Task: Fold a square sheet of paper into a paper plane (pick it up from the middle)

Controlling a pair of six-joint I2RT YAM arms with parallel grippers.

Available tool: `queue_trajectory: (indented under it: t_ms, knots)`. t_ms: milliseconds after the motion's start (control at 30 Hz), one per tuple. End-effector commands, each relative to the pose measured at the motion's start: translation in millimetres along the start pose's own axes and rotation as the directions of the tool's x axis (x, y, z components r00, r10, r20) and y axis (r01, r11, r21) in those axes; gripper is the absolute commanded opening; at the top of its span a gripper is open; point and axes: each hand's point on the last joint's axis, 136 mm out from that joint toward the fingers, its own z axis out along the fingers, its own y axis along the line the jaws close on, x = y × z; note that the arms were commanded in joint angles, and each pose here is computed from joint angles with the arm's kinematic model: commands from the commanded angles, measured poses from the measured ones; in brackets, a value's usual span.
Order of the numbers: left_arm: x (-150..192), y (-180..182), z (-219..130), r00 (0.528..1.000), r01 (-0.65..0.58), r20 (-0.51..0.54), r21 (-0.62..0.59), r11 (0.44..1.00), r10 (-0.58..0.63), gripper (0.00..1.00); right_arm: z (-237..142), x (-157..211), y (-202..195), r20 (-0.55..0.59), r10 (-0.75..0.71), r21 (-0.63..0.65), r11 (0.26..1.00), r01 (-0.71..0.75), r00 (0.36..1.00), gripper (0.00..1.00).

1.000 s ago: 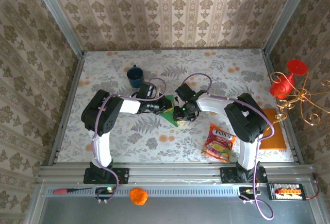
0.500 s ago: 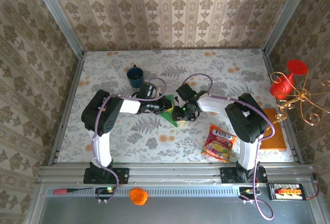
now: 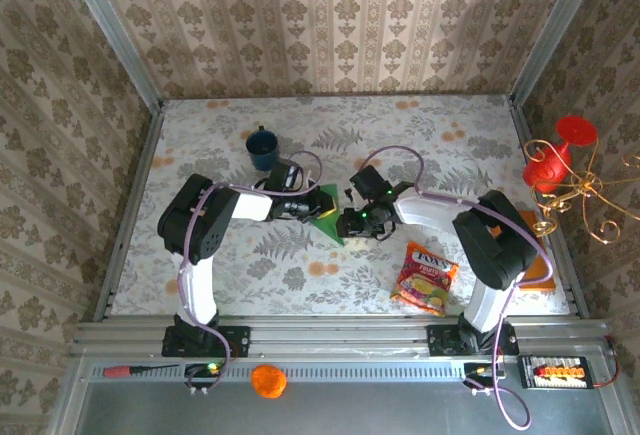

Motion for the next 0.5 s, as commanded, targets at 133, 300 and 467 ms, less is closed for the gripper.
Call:
queue_trajectory:
  t_ms: [133,300,467]
  knots:
    - [3,3,-4,1.000,-0.011,-0.015,-0.007,1.000,0.011,0.13,-29,-31,12,0.154,0.064,-0.093,0.994,-0.050,0.986,0.36]
    - [3,3,-3,1.000,-0.010,-0.016,-0.006,1.000,0.010,0.13,-16,-29,20,0.109,0.081,-0.154,0.986,-0.064,0.991,0.28]
    - [4,4,-3,1.000,-0.009,-0.019,-0.007,1.000,0.009,0.13,-2,-22,34,0.038,0.087,-0.257,0.964,-0.074,0.995,0.19]
